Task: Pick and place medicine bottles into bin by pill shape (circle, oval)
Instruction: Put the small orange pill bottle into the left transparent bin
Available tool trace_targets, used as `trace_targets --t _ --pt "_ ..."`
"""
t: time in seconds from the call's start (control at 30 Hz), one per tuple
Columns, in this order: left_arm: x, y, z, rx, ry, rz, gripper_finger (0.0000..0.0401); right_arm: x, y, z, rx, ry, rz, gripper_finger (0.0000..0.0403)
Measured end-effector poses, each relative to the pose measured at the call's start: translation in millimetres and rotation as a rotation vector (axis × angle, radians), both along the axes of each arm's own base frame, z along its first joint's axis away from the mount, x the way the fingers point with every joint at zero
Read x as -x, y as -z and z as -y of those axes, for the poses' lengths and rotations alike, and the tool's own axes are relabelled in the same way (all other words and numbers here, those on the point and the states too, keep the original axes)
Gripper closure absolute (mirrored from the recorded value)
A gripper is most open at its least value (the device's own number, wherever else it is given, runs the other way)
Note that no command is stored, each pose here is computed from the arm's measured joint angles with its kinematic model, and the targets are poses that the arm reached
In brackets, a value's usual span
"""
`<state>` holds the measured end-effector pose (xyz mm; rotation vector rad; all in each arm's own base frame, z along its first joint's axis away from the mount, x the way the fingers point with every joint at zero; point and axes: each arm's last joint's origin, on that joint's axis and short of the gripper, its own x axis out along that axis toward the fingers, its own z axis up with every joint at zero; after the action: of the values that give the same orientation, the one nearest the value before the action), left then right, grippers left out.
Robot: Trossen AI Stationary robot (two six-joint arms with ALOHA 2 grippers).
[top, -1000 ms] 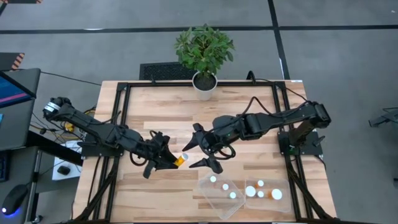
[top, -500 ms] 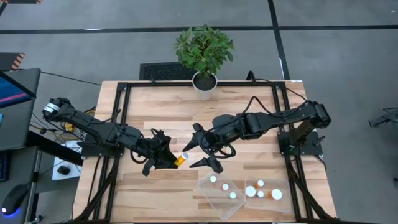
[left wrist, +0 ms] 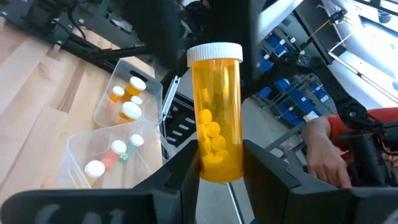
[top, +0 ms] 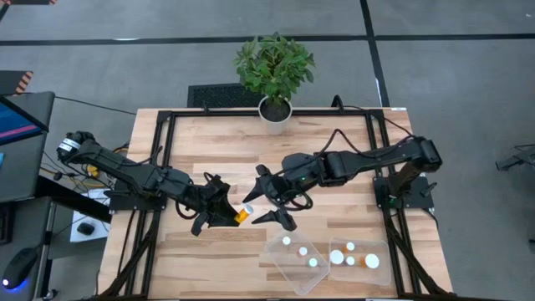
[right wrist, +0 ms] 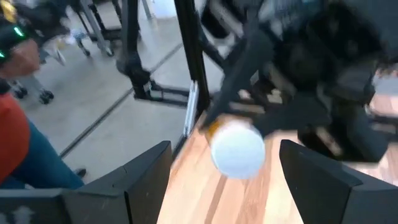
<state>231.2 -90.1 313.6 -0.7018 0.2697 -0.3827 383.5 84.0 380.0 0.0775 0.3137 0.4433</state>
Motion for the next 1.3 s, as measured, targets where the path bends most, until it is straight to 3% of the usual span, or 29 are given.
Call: trace_targets --t 0.57,1.3 --pt "0.3 1.5 0.2 0.008 0.007 -0.020 0.0302 -7.7 6.8 0.8 -0.026 -0.040 -0.003 0.0112" --pt "0.4 1.1 0.4 0.019 0.012 -0.022 0.0299 -7.6 7.0 0.2 -0.023 -0.039 -0.003 0.0292"
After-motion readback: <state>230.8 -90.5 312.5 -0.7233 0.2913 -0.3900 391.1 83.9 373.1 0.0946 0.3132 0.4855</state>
